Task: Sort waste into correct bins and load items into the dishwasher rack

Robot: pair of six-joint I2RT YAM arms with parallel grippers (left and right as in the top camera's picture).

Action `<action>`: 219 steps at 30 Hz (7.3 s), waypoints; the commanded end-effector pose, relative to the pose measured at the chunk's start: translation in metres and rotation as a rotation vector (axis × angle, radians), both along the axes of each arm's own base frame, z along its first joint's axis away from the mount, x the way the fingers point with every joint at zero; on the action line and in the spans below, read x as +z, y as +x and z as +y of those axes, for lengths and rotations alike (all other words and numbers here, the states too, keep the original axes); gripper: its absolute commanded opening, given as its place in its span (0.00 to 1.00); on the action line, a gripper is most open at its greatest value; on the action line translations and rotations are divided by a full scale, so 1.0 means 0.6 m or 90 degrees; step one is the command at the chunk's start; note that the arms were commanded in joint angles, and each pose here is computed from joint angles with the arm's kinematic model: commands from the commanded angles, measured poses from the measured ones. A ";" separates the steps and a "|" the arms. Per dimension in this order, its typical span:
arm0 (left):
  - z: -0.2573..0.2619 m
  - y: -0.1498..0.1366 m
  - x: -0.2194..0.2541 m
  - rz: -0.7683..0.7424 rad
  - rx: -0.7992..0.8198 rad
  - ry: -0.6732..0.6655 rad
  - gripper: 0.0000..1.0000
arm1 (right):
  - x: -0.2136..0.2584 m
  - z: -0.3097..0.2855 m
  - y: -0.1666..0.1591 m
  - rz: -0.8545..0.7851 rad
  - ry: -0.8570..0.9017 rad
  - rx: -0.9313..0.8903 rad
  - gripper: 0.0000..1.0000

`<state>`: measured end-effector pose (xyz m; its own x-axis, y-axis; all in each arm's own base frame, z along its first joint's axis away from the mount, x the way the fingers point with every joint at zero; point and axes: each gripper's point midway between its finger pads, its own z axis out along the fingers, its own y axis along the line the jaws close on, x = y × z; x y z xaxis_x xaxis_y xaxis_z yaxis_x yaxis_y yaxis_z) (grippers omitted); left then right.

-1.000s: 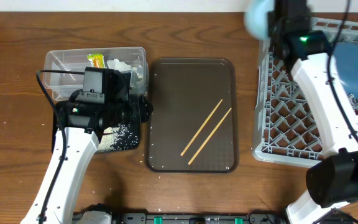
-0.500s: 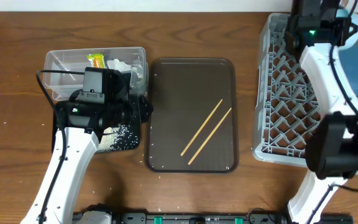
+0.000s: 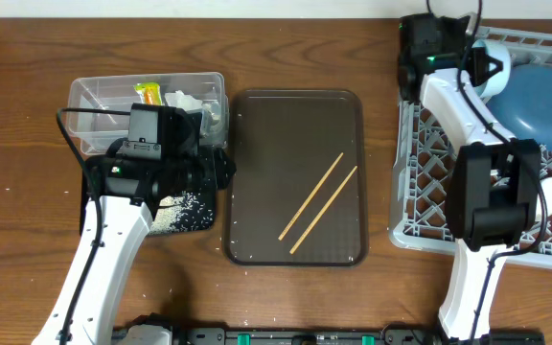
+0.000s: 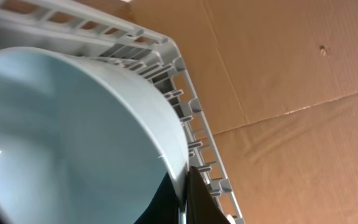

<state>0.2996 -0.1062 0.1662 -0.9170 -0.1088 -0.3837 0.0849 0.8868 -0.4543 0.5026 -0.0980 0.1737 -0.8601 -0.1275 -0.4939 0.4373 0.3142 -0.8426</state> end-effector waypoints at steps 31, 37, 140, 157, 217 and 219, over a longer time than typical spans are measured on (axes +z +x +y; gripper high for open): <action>0.004 0.004 0.005 -0.008 0.002 0.004 0.50 | 0.024 0.433 -0.152 0.140 0.909 0.372 0.69; 0.020 0.009 -0.001 -0.012 0.021 0.039 0.50 | -0.076 0.497 -0.264 0.324 0.900 0.270 0.67; 0.024 0.010 -0.002 -0.013 0.026 0.047 0.50 | -0.115 0.509 -0.246 0.234 0.935 0.273 0.54; 0.024 0.010 -0.002 -0.013 0.026 0.047 0.50 | -0.323 0.561 -0.342 0.417 0.834 0.134 0.48; 0.058 0.016 -0.011 -0.017 0.063 0.115 0.77 | -0.050 0.176 -0.119 0.096 0.820 0.241 0.84; 0.065 0.010 -0.014 -0.004 0.068 0.118 0.78 | -0.031 0.164 -0.120 0.077 0.816 0.246 0.86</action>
<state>0.3051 -0.0804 0.1574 -0.9052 -0.1264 -0.4058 0.0152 0.9445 -0.3281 0.4234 -0.0005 0.1117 -0.9569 0.1093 -0.2689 0.0961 0.9934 0.0619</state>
